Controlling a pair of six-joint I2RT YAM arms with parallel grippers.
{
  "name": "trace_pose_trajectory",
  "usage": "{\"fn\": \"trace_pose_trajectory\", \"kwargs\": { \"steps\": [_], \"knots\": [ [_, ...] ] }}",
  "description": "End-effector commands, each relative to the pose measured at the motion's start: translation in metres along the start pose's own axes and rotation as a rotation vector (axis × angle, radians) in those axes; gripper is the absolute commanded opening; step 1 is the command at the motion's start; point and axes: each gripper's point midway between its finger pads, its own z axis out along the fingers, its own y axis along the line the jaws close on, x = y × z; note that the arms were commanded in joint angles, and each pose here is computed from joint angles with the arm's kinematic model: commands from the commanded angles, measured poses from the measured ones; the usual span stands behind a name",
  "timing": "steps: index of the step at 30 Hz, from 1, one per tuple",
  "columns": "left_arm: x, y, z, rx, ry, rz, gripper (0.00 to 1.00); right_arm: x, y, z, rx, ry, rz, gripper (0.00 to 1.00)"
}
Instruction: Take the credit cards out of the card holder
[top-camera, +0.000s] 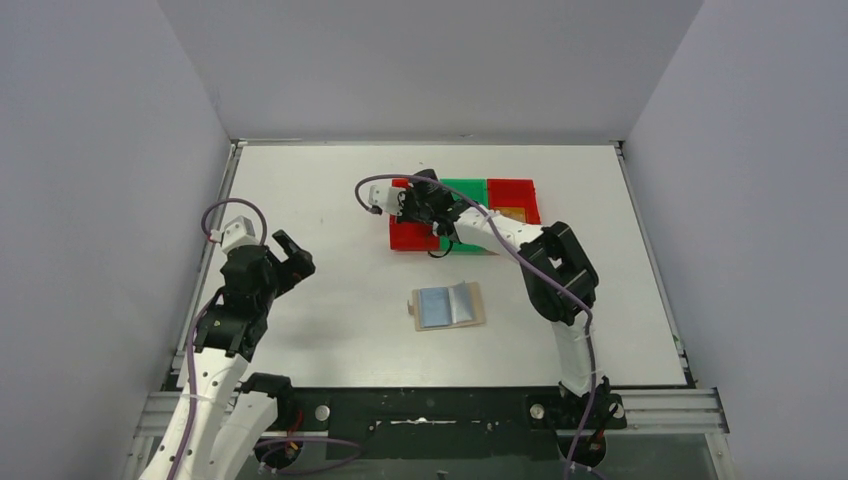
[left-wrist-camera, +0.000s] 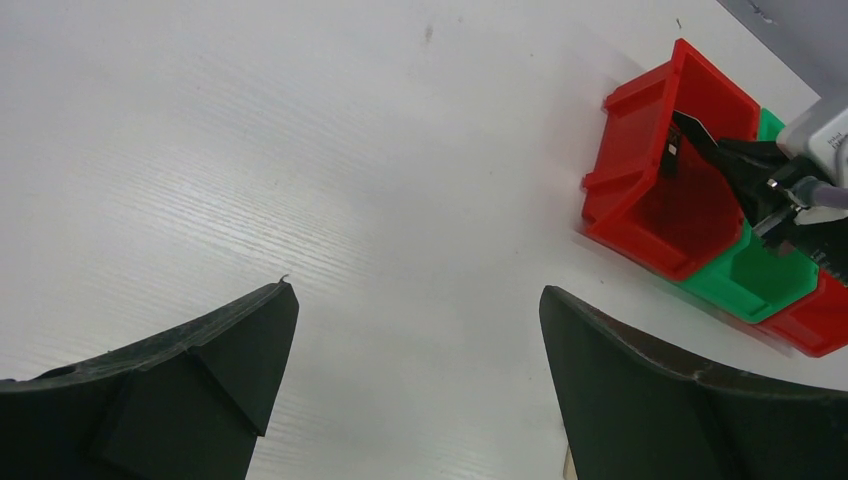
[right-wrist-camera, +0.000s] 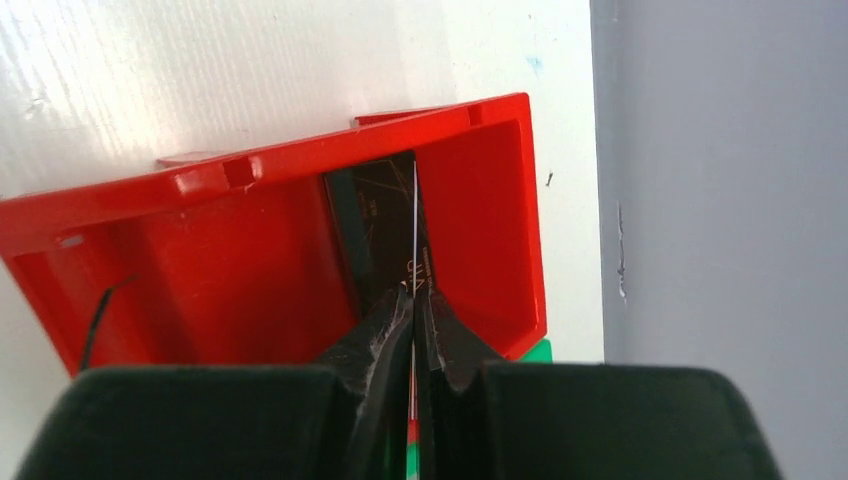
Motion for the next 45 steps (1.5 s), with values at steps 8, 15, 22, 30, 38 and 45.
{"fn": "trace_pose_trajectory", "kwargs": {
  "steps": [8, 15, 22, 30, 38, 45],
  "knots": [
    [-0.014, -0.005, -0.002, 0.021, -0.056, -0.005, 0.94, 0.011, -0.032, 0.028, 0.085, 0.081, -0.104, 0.00],
    [-0.013, -0.006, -0.001, 0.027, -0.053, -0.005, 0.94, 0.018, -0.030, 0.044, 0.098, 0.089, -0.101, 0.02],
    [-0.013, -0.007, 0.000, 0.030, -0.052, -0.009, 0.94, 0.021, -0.024, 0.046, 0.091, 0.086, -0.091, 0.21],
    [-0.002, -0.007, 0.004, 0.042, -0.019, -0.022, 0.95, 0.017, -0.021, 0.038, 0.051, 0.065, -0.078, 0.35],
    [-0.002, -0.006, 0.004, 0.037, -0.019, -0.022, 0.95, 0.011, -0.026, 0.029, 0.044, 0.042, -0.049, 0.45],
    [-0.002, -0.006, 0.004, 0.037, -0.019, -0.020, 0.94, -0.015, -0.048, 0.002, 0.108, -0.039, 0.043, 0.49]
  ]
}}
